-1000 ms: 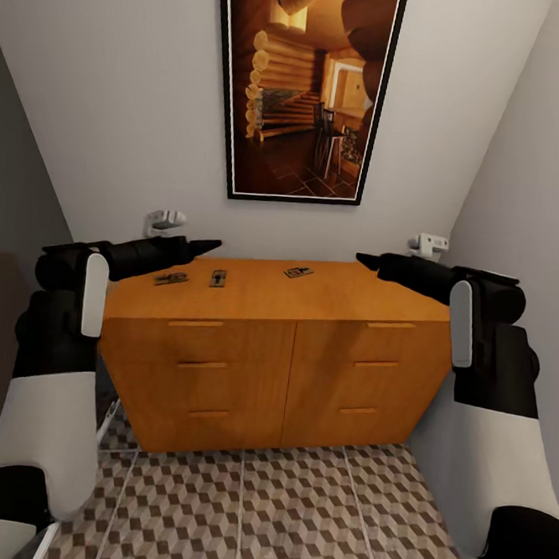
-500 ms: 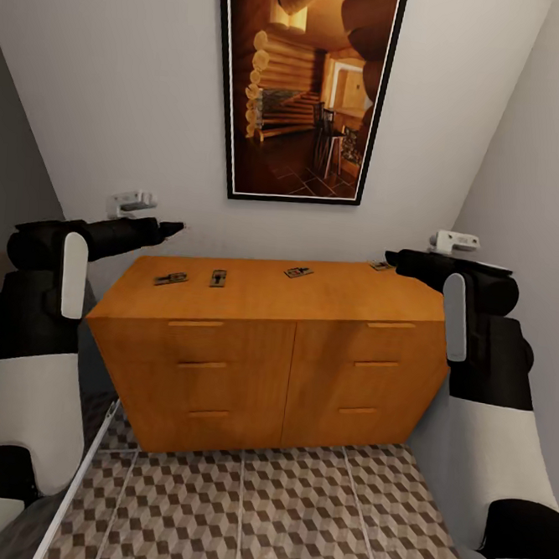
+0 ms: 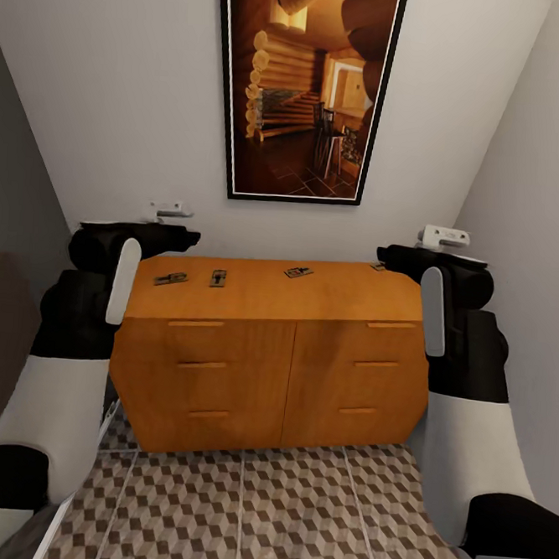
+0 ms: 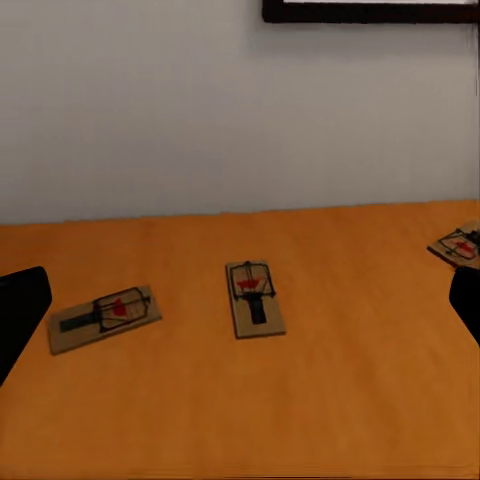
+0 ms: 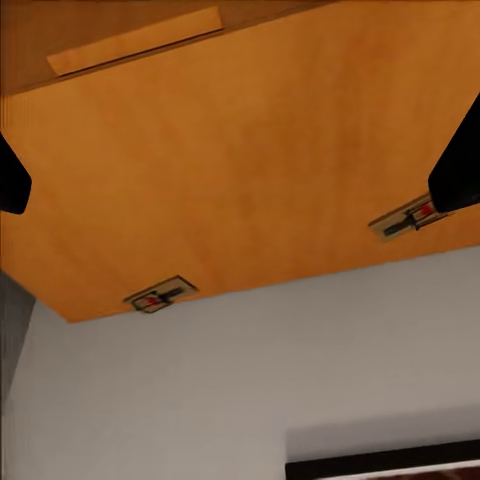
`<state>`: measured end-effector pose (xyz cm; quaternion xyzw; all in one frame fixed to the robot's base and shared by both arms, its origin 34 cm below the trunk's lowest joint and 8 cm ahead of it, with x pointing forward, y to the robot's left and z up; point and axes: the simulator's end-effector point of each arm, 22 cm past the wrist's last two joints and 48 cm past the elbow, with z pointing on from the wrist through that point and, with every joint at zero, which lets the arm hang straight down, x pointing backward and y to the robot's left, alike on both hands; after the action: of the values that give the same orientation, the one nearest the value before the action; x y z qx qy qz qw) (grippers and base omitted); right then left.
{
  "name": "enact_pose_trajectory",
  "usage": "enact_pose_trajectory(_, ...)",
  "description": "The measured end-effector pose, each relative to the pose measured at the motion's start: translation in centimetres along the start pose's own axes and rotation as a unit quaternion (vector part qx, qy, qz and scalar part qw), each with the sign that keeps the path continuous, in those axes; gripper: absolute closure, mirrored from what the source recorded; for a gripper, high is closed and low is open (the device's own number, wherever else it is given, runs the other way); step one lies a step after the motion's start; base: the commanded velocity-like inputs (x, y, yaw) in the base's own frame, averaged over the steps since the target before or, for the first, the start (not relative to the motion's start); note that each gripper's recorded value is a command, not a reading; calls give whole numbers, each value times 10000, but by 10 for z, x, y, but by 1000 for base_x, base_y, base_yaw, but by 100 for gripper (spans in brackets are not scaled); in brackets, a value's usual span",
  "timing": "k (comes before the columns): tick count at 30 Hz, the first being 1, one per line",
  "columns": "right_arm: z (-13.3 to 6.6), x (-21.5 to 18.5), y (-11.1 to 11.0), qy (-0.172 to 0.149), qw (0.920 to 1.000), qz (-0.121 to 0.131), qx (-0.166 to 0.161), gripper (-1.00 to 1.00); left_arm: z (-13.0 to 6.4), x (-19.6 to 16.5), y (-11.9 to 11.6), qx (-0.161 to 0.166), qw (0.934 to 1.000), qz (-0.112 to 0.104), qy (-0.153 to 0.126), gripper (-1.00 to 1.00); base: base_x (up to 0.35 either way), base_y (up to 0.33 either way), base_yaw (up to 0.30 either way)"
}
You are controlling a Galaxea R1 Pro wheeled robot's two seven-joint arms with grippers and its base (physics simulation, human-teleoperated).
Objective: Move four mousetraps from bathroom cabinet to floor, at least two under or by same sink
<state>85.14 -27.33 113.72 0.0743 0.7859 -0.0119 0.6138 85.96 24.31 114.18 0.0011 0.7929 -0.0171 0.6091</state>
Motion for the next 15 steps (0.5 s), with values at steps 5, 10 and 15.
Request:
enact_pose_trajectory(5,0,1,1,14,10000,-6,30,-100,1,4,-10,5,9999,115,35,-100,0,0,0)
enact_pose_trajectory(10,0,1,2,30,10000,-9,29,-100,1,7,-16,33,9999,140,47,-100,-12,0,0)
enact_pose_trajectory(15,0,2,3,47,10000,-9,23,-100,1,11,-21,81,9999,109,83,-100,-6,0,0)
